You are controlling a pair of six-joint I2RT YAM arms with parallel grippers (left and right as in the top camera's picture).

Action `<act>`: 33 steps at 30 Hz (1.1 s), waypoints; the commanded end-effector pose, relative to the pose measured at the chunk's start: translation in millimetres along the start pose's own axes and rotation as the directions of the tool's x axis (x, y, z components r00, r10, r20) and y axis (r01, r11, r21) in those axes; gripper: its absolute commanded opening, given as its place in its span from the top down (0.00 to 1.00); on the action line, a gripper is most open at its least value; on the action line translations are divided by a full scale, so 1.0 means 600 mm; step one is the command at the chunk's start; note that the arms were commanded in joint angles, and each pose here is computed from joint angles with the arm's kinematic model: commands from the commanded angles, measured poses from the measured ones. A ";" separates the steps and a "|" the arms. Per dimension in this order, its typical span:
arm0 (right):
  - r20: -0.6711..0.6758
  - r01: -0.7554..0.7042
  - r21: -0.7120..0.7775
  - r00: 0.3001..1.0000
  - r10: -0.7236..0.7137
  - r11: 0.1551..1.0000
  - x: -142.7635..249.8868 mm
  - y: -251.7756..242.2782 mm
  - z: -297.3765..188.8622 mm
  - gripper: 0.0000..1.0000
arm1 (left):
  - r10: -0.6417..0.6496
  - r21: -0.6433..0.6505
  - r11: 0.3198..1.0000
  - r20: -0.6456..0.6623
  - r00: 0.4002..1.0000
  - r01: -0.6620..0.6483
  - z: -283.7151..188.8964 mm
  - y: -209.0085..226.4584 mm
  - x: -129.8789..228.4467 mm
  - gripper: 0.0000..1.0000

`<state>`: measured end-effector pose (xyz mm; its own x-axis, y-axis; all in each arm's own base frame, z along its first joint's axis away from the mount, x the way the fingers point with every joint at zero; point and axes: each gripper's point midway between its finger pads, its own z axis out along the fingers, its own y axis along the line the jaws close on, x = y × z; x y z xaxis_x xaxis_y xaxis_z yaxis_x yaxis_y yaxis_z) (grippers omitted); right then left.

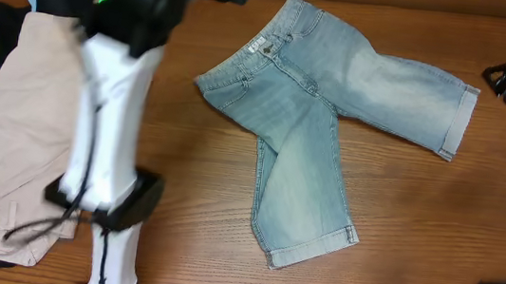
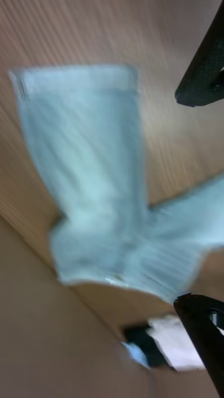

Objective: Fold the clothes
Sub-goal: 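Pull the lower leg of the shorts rightward with the right gripper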

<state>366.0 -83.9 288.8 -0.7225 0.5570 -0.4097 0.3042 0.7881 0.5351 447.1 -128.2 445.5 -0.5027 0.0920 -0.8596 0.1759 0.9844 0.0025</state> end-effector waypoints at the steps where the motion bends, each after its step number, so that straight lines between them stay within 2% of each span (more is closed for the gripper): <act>1: -0.013 0.093 -0.041 0.996 -0.093 0.995 0.043 0.047 -0.048 0.00 | -0.007 0.023 1.000 -0.018 1.000 0.008 -0.038 -0.004 0.011 0.00; 4: -0.077 0.090 0.036 0.993 -0.087 0.995 0.089 0.039 -0.058 0.00 | -0.040 0.013 0.999 -0.096 0.995 0.041 -0.043 0.000 0.043 0.00; 7: -0.190 0.087 0.052 0.979 -0.076 0.995 0.141 0.037 -0.039 0.00 | -0.035 0.002 0.999 -0.178 0.983 0.035 -0.034 0.001 0.075 0.00; 15: -0.411 0.068 0.128 0.912 -0.009 0.989 0.262 -0.017 0.077 0.00 | -0.019 0.016 1.000 -0.301 0.954 0.026 0.050 -0.016 0.121 0.00; 20: -0.492 0.049 0.157 0.870 0.035 0.986 0.349 -0.049 0.152 0.17 | -0.010 0.010 1.000 -0.389 0.921 0.015 0.116 -0.023 0.163 0.00; 24: -0.526 0.024 0.189 0.847 0.080 0.982 0.416 -0.062 0.197 0.19 | -0.005 0.007 1.000 -0.450 0.893 0.009 0.162 -0.027 0.197 0.00; 29: -0.474 -0.023 0.331 0.860 0.187 0.943 0.468 -0.090 0.233 0.18 | 0.000 0.003 1.000 -0.495 0.869 0.002 0.199 -0.031 0.226 0.00; 33: -0.462 -0.037 0.385 0.857 0.227 0.922 0.504 -0.104 0.243 0.18 | 0.002 0.001 1.000 -0.516 0.856 -0.002 0.210 -0.031 0.239 0.00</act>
<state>228.6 77.0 35.3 -0.8942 0.4372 0.0960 0.4452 0.8463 0.2924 479.4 -147.3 262.4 -0.8605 0.1612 -0.4832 0.1760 0.9843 0.0151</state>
